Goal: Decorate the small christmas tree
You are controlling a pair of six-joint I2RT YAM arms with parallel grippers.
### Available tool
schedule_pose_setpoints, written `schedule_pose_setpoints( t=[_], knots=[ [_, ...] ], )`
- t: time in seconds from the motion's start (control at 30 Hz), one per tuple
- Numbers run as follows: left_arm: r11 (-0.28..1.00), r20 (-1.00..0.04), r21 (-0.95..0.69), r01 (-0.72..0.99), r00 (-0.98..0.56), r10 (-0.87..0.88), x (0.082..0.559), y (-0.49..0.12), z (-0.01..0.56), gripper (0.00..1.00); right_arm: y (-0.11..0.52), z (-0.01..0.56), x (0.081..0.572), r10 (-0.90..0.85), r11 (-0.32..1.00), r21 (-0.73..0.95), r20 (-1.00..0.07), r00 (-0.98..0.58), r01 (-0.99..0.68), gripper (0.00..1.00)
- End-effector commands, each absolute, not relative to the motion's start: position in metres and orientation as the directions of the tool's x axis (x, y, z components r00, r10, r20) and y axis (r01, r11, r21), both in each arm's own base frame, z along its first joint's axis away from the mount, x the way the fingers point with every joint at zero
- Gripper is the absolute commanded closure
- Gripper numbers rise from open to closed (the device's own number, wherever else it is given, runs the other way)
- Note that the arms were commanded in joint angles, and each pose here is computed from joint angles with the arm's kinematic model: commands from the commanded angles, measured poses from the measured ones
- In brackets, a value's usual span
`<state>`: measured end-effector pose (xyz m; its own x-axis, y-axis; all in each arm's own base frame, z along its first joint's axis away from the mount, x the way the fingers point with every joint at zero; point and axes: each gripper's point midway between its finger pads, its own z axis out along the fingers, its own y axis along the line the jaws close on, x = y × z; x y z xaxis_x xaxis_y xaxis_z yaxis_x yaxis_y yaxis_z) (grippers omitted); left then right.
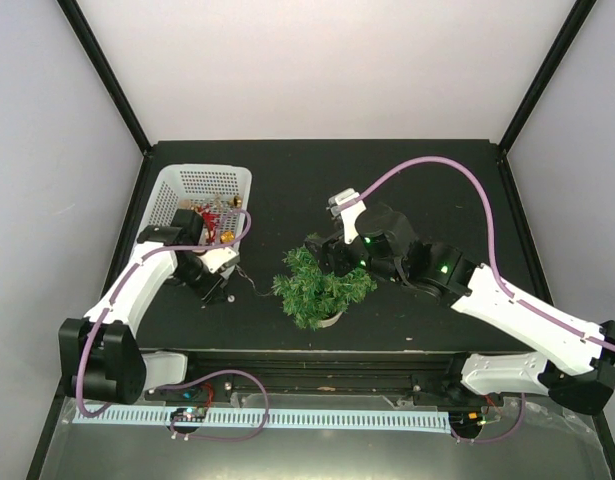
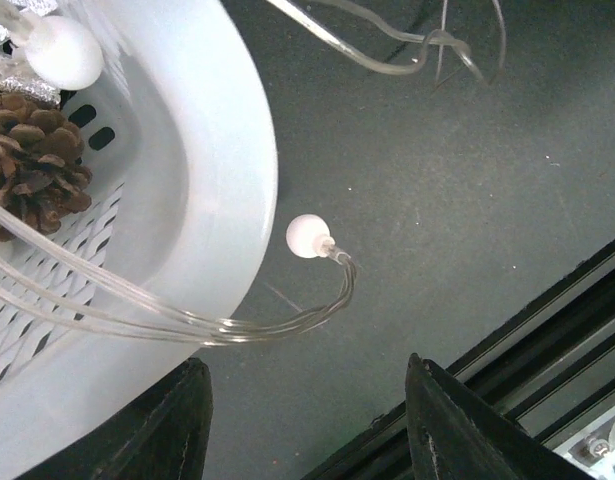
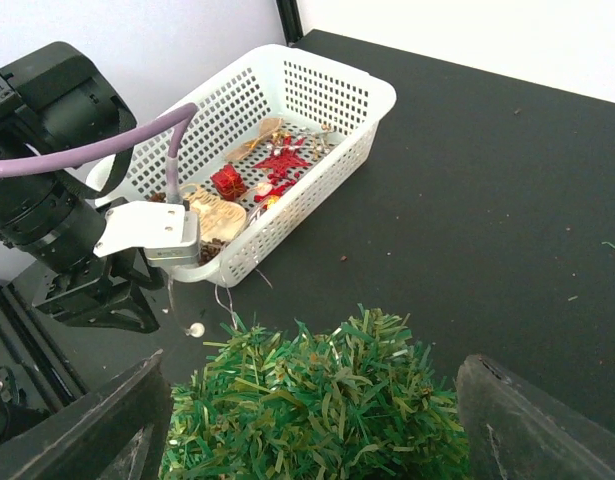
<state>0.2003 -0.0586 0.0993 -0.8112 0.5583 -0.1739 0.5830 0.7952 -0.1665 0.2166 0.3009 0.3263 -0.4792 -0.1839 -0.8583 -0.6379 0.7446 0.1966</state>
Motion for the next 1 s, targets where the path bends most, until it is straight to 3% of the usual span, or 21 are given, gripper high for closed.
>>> schedule_pose_setpoints(
  t=[0.0,0.7,0.97],
  knots=[
    [0.813,-0.199,-0.119,0.570,-0.816,0.543,0.215,-0.056,0.099,0.46,0.296,0.338,0.220,-0.143,0.751,0.200,-0.881,-0.450,-0.629,0.21],
    [0.808,-0.193,0.183,0.561,-0.785,0.589,0.255,0.041,0.105,0.46,0.298,0.333,0.222,-0.164,0.749,0.181,-0.881,-0.444,-0.638,0.21],
    [0.818,-0.278,0.012,0.575,-0.784,0.555,0.253,0.019,0.121,0.46,0.297,0.328,0.225,-0.167,0.754,0.176,-0.880,-0.445,-0.632,0.21]
  ],
)
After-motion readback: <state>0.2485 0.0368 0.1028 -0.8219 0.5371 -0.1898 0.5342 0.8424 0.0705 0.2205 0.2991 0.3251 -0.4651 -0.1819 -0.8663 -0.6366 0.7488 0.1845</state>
